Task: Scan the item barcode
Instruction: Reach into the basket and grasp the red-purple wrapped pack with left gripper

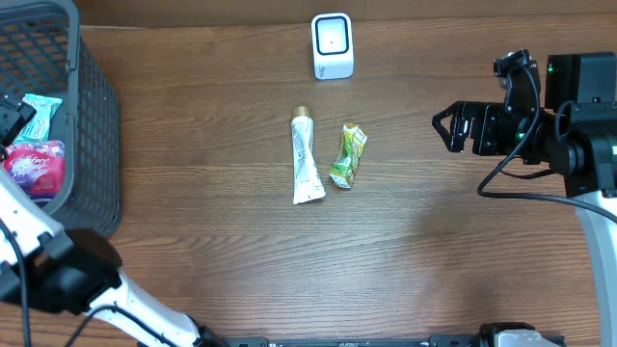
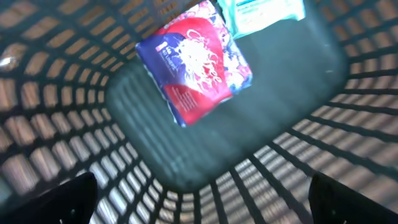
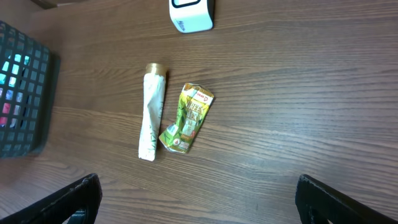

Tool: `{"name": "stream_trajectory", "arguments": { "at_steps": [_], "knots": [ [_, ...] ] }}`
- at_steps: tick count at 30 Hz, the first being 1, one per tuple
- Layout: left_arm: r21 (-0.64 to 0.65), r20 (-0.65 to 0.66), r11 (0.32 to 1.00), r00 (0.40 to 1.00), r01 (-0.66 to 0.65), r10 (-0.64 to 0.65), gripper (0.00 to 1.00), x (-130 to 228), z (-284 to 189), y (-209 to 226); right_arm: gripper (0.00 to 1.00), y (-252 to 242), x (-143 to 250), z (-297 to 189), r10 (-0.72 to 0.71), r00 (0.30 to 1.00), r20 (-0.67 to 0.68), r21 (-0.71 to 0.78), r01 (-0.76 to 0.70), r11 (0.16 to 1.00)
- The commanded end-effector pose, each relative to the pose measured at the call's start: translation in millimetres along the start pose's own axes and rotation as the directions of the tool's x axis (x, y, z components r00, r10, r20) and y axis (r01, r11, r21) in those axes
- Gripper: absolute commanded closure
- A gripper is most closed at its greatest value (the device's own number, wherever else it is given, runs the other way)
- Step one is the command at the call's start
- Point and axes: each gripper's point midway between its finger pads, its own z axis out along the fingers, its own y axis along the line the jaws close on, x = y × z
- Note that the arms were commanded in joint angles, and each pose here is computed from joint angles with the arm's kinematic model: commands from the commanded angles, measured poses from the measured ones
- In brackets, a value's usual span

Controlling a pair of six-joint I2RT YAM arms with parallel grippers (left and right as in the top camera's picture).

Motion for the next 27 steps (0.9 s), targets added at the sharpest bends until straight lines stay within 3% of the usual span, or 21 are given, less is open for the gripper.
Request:
{"name": "stream_trajectory", "arguments": {
  "at_steps": [1, 8, 17, 24, 27],
  "knots": [
    [-0.041, -0.076, 0.991, 0.989, -0.131, 0.128, 0.0, 1, 45, -2, 0.0, 7, -8, -7, -0.015, 0.999, 0.033, -0.013, 0.016, 1.0],
    [-0.076, -0.179, 0.985, 0.974, -0.158, 0.142, 0.0, 9, 119, -9, 0.0, 7, -8, -7, -0.016, 0.999, 0.034, -0.013, 0.016, 1.0],
    [-0.139, -0.261, 0.959, 0.944, -0.246, 0.204, 0.02, 21, 182, -3, 0.0, 7, -10, -7, -0.019, 0.999, 0.042, -0.014, 0.019, 1.0],
    [-0.165, -0.341, 0.947, 0.917, -0.275, 0.206, 0.15, 40, 213, 3, 0.0, 7, -10, -7, -0.019, 0.999, 0.042, -0.014, 0.019, 1.0],
    [-0.169, -0.373, 0.944, 0.905, -0.285, 0.206, 0.31, 48, 223, 5, 0.0, 7, -10, -7, -0.019, 0.999, 0.042, -0.014, 0.019, 1.0]
  ]
}}
